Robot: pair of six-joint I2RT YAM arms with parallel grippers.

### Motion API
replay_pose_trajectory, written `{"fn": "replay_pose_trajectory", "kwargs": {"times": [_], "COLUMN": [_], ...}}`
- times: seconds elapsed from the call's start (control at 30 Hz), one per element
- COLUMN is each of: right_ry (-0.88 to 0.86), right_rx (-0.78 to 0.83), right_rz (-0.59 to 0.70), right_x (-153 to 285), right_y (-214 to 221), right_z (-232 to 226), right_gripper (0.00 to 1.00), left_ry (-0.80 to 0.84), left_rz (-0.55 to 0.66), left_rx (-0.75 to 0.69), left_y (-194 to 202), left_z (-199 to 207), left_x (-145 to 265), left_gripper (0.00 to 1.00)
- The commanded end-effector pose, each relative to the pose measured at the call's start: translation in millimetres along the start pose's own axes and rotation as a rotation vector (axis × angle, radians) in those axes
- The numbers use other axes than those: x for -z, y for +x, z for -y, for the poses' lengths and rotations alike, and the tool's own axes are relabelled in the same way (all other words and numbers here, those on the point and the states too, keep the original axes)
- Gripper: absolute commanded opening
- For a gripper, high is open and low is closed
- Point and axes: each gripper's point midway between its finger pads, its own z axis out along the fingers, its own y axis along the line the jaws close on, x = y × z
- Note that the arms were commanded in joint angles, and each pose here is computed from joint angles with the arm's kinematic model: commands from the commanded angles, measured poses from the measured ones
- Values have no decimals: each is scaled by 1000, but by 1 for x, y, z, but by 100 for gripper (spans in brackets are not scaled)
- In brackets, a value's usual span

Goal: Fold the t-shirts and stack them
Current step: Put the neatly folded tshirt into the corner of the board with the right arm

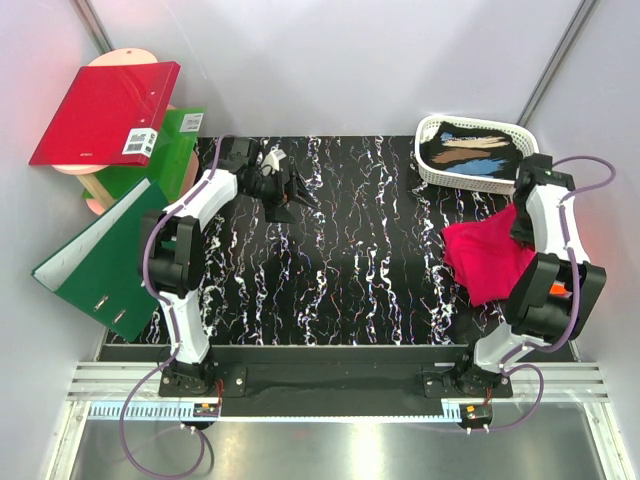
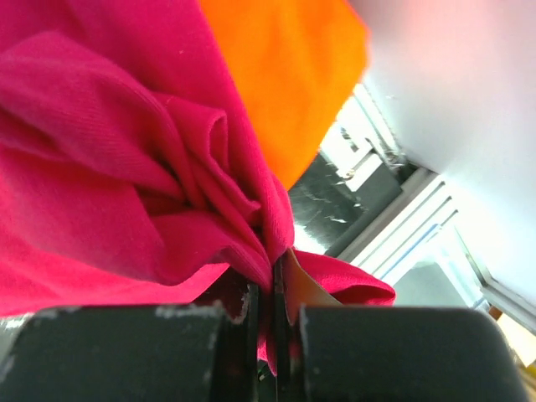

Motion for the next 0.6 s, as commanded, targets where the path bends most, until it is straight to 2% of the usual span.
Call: {"fn": "replay_pose_trajectory", "kwargs": {"times": [0.0, 0.27, 0.57], "right_ry": [115, 172, 207], "right_rx": [-84, -151, -231], "right_rz": [77, 59, 94], "right_x": [7, -5, -8], "right_y": [-24, -29, -55], "right_z": [36, 58, 80], "right_gripper": [0, 0, 0], "left_ry": [51, 50, 52], "left_rz": [11, 3, -1], "left_rx": [-61, -57, -54], "left_y": [-8, -7, -7], "left_z": [18, 16, 16], "left_x": [4, 2, 2], "left_gripper": [99, 99, 99]}}
